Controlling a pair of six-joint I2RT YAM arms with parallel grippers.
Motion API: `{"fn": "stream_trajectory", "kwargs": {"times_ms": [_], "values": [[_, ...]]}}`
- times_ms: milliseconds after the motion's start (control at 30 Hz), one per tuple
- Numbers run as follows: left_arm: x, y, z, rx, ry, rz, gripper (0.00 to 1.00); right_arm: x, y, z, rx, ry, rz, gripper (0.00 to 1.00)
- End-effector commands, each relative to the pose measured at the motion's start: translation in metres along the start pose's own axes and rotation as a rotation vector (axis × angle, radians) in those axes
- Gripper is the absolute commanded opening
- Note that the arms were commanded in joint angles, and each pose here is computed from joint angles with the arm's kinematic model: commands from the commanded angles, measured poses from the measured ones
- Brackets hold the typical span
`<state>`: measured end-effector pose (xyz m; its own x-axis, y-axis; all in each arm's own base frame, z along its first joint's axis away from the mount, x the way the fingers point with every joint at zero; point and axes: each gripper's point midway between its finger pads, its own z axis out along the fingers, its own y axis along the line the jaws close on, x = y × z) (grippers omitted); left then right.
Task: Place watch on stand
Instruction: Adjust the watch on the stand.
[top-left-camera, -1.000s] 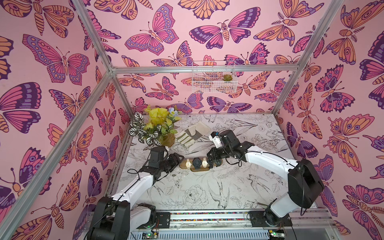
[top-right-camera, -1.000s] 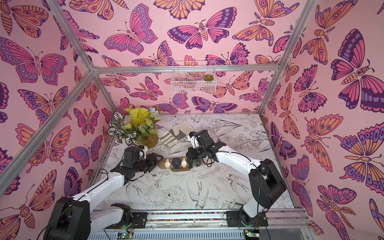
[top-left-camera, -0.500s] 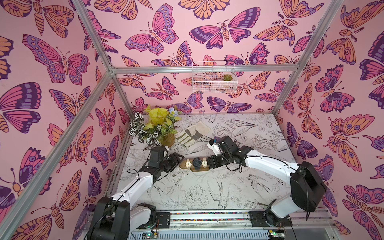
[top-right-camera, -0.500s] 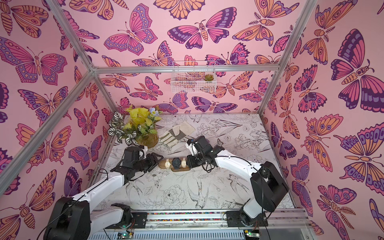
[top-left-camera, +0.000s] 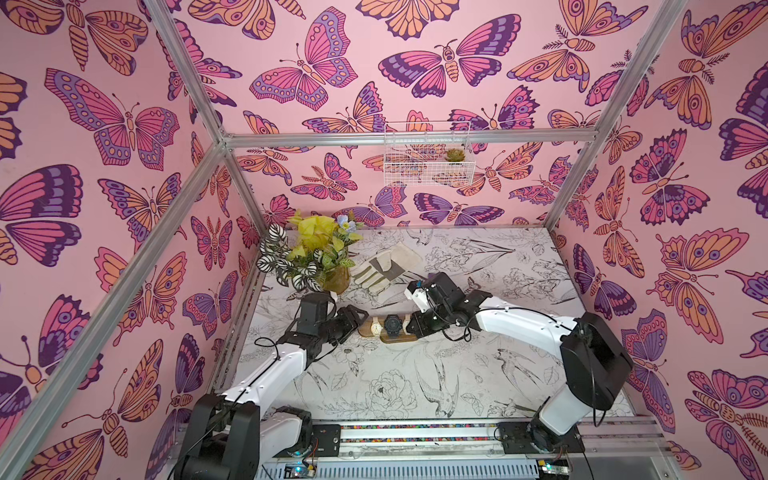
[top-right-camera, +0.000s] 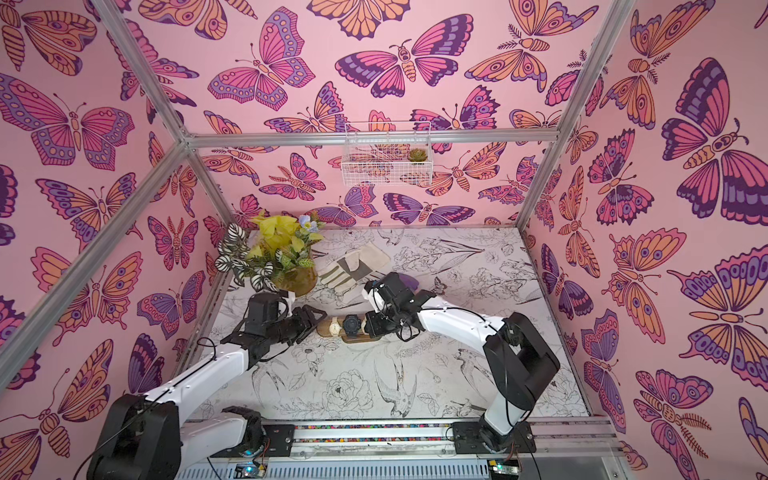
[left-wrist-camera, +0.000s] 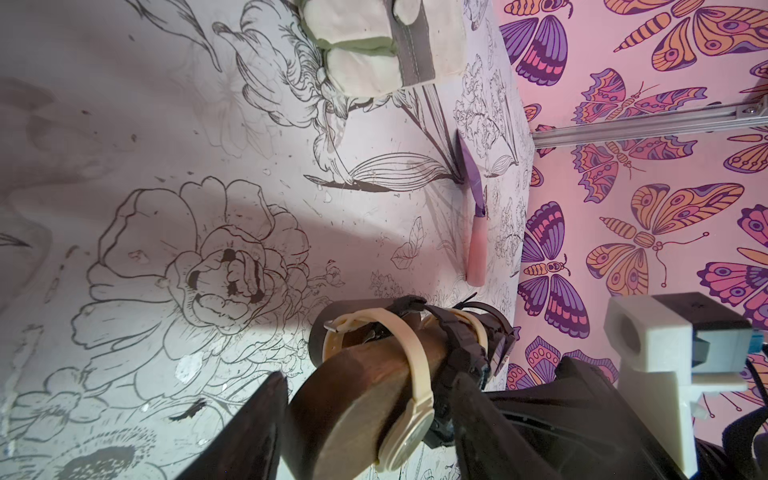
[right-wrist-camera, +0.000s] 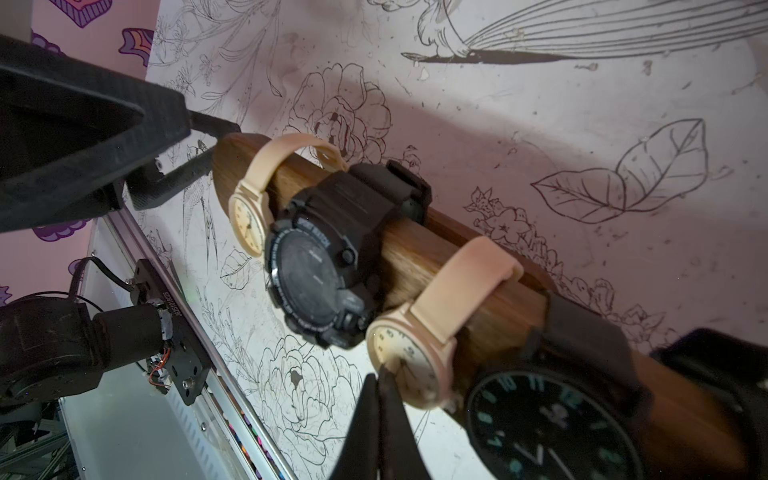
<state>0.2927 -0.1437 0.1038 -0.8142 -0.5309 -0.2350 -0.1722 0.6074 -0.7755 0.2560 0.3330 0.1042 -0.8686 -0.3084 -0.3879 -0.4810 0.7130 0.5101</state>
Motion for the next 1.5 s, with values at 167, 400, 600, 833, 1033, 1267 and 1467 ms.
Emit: {"fn": "stream_trajectory", "kwargs": {"times_ms": [167,400,600,833,1033,1267,1467], "values": [[0.000,-0.003,-0.002,-0.002,0.000,0.031,0.65,-0.003,0.002,-0.005,0.021,-0.004,-0.030,0.06],[0.001,-0.003,-0.002,0.000,0.002,0.030,0.64,-0.005,-0.004,-0.026,0.072,-0.050,-0.040,0.05],[0.001,-0.003,-0.002,0.001,0.001,0.030,0.65,-0.007,-0.009,-0.034,0.087,-0.077,-0.034,0.05],[0.001,-0.003,-0.003,0.002,-0.002,0.032,0.65,-0.008,-0.019,-0.029,0.119,-0.092,-0.021,0.05],[0.000,-0.005,-0.002,0.004,0.000,0.033,0.65,-0.003,-0.026,-0.017,0.131,-0.053,-0.011,0.04],[0.000,-0.006,-0.003,0.007,0.001,0.034,0.65,-0.003,-0.027,-0.012,0.130,-0.043,-0.014,0.04],[0.000,-0.006,-0.002,0.008,0.002,0.034,0.65,-0.006,-0.025,-0.007,0.111,-0.043,-0.015,0.04]]}}
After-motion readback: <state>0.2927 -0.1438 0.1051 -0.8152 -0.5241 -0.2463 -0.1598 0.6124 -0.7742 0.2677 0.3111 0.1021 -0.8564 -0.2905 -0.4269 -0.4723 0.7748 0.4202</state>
